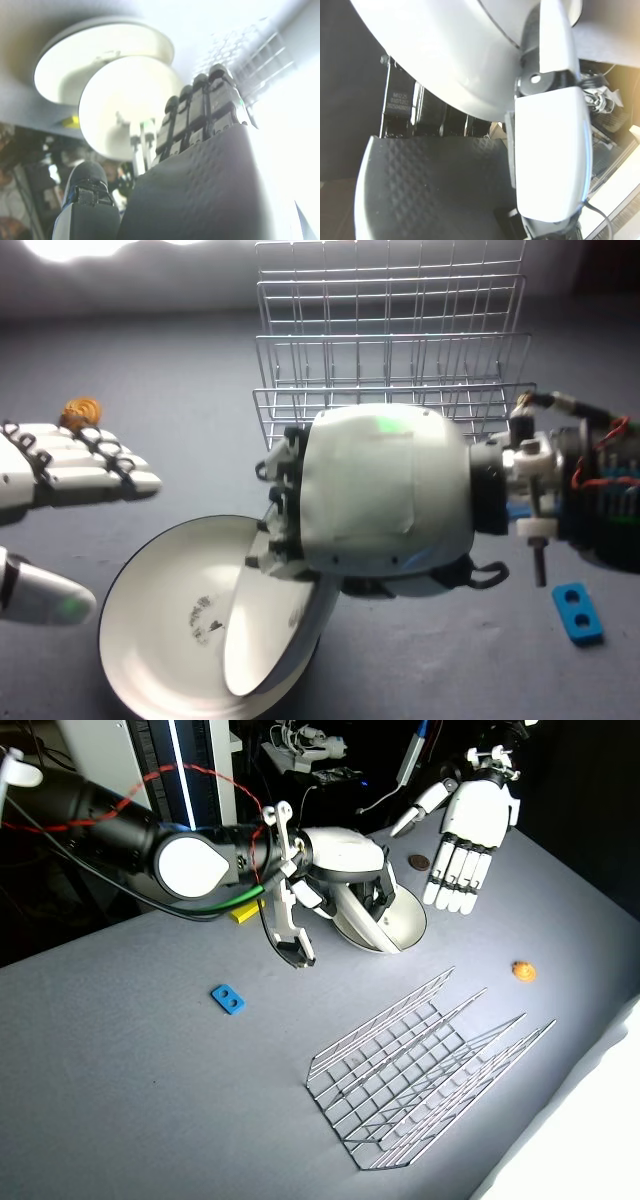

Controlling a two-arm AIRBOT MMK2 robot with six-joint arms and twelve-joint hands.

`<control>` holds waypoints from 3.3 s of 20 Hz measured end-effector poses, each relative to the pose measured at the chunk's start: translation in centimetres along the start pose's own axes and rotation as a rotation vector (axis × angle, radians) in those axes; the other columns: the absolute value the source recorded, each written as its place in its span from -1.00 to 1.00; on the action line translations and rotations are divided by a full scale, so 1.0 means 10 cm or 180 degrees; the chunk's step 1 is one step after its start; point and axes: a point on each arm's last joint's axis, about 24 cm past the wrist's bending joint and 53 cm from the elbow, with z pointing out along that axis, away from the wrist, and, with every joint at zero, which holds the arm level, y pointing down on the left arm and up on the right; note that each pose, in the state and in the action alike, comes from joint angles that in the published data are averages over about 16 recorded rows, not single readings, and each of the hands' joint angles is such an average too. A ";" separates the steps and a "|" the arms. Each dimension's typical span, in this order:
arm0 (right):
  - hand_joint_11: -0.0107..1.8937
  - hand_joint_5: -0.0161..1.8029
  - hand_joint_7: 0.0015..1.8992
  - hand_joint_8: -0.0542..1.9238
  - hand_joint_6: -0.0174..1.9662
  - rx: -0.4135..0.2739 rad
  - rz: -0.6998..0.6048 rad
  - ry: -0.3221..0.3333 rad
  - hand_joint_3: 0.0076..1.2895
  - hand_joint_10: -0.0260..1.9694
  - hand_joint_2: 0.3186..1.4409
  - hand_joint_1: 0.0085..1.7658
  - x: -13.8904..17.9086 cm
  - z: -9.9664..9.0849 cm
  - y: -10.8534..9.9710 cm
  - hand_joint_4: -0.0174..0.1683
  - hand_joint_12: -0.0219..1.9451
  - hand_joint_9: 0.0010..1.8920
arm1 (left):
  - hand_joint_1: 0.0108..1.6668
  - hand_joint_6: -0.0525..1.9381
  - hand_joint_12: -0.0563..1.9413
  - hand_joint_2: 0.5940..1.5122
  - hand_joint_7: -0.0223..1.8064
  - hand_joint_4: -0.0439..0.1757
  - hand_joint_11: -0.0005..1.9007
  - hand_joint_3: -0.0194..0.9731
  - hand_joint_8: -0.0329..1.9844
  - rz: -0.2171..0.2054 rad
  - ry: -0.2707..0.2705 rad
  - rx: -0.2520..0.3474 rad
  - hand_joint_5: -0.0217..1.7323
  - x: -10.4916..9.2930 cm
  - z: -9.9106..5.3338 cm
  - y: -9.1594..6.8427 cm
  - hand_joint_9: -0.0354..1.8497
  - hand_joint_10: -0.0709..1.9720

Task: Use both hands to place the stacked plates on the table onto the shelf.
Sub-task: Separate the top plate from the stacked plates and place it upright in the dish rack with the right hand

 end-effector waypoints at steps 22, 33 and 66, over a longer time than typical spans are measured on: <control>-0.09 0.10 0.15 -0.12 -0.02 0.0654 0.1942 -0.0933 -0.99 -0.98 0.15 0.36 -1.46 -0.80 -0.80 -0.59 0.04 0.44 | -0.99 -0.93 -0.95 0.19 -0.95 -0.61 -0.98 -0.95 -0.97 0.0346 -0.0196 0.0220 -0.92 -0.33 -0.16 0.03 -0.94 -0.92; -0.10 0.08 0.13 -0.10 -0.01 0.1105 0.2601 -0.1418 -0.99 -0.98 0.16 0.37 -1.73 -1.18 -1.54 -0.65 0.05 0.44 | -1.00 -0.93 -0.95 0.17 -0.94 -0.58 -0.98 -0.95 -0.97 0.1210 0.0038 0.0873 -0.91 -0.04 -0.20 -0.27 -0.94 -0.92; -0.08 0.09 0.16 -0.13 -0.07 0.1537 0.3071 -0.1510 -0.99 -0.98 0.21 0.38 -1.37 -0.83 -2.45 -0.73 0.02 0.44 | -1.00 -0.94 -0.95 0.16 -0.94 -0.53 -0.98 -0.95 -0.97 0.2309 0.1122 0.0937 -0.91 0.84 -0.14 0.07 -0.94 -0.92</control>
